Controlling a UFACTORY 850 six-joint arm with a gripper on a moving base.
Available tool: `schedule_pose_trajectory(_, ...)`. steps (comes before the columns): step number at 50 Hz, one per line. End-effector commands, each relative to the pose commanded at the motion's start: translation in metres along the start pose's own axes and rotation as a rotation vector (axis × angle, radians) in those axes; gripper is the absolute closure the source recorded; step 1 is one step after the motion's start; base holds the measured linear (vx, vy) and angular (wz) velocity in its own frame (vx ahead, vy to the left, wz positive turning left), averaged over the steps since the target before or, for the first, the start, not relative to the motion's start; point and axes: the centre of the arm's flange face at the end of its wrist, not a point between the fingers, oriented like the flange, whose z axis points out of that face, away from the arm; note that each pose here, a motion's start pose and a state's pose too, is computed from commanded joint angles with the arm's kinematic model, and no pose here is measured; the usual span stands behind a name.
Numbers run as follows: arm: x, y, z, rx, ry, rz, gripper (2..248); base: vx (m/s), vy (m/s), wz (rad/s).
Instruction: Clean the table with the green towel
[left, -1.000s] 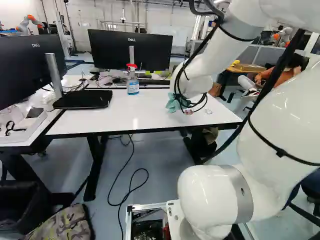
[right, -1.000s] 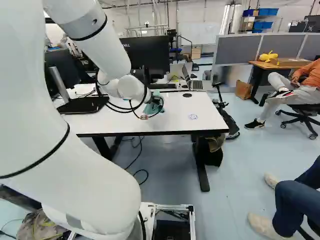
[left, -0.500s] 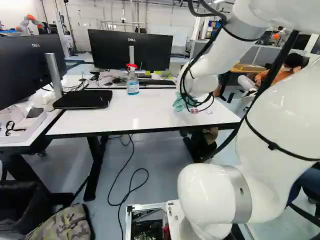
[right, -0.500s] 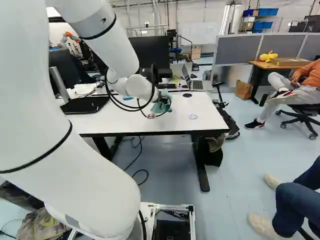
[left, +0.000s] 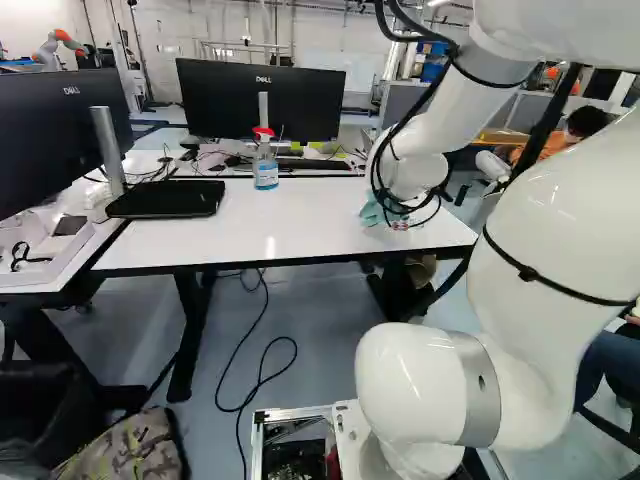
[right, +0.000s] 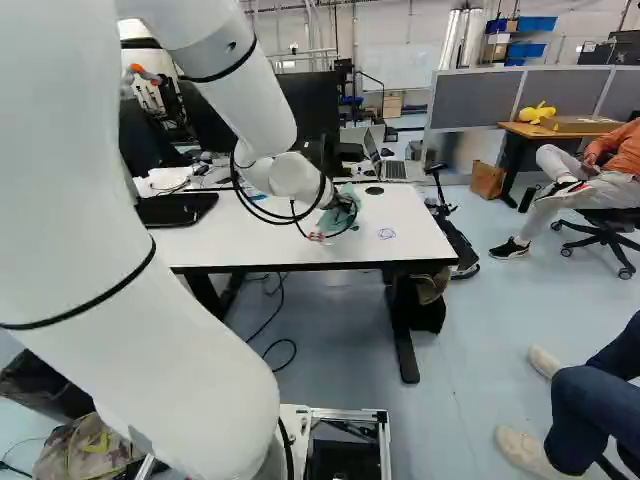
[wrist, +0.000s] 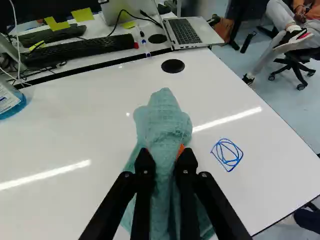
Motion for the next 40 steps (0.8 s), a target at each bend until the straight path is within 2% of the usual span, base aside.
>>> schedule_pose_trajectory(32, -0.007, 0.049, 0.043, -0.084, -0.060, 0.065, 193, 0.000, 0.000, 0.000)
schedule_pose_trajectory(40, -0.007, 0.051, 0.044, -0.087, -0.060, 0.068, 193, 0.000, 0.000, 0.000)
